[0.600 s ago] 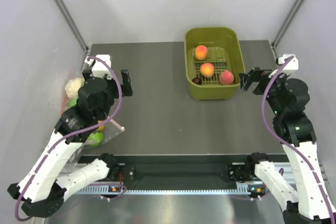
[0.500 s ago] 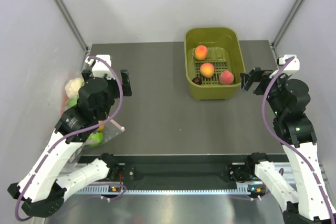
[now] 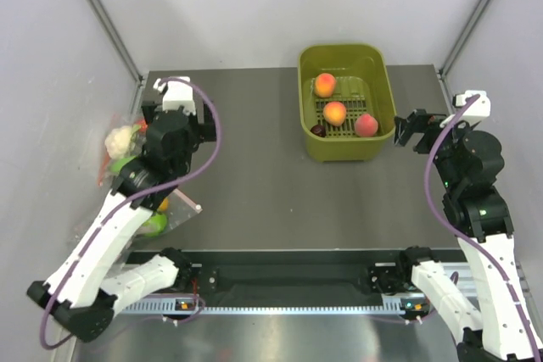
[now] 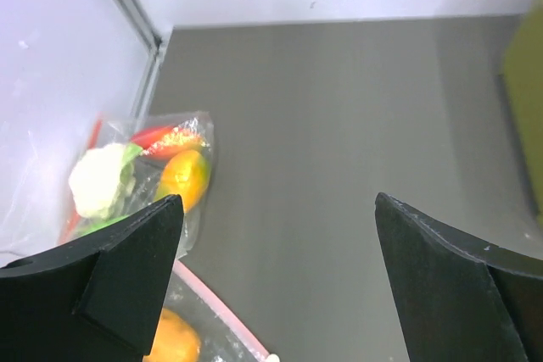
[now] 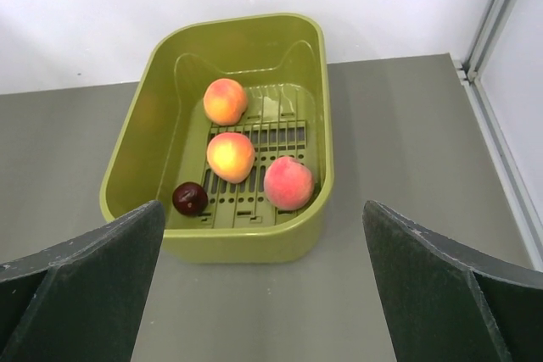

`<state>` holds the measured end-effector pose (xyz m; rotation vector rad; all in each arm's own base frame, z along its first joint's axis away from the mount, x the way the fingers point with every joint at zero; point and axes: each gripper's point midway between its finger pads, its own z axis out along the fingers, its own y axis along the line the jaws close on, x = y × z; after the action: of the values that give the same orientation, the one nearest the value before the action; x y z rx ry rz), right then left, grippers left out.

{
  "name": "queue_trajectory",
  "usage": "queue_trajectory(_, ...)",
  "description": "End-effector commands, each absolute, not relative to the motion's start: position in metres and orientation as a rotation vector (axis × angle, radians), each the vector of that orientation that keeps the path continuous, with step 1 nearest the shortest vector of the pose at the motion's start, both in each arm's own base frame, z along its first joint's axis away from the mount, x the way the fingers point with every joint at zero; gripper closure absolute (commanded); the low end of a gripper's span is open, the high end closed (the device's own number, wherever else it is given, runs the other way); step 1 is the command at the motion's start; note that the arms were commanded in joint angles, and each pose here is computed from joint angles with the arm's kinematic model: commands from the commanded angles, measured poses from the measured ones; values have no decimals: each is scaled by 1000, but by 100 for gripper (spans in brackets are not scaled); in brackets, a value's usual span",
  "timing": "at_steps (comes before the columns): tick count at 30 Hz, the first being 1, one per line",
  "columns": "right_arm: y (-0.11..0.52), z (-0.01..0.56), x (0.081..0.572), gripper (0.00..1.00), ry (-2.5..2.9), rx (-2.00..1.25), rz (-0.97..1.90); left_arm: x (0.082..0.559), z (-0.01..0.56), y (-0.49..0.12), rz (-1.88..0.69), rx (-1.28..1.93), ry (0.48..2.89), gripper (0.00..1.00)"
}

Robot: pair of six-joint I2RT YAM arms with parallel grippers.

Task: Open the zip-top bag and remove the fake food

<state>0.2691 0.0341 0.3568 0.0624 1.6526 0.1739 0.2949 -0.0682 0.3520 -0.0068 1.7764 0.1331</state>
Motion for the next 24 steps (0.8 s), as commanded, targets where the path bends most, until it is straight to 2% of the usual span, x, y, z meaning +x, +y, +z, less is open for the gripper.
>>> queue_trajectory(1,30,360,267,0,1632,67,146,344,329,-47,163,-90,1838,1)
queue_trajectory(10,38,361,259,0,1626,43,196,409,231,25,382,-326,1992,1)
queue_trajectory(15,41,359,258,0,1628,28,213,407,187,75,540,-426,2067,1)
queue_trajectory(20,42,356,261,0,1641,27,213,400,153,93,604,-434,2139,2)
queue_trajectory(24,43,354,261,0,1647,21,219,397,117,107,620,-455,2233,8)
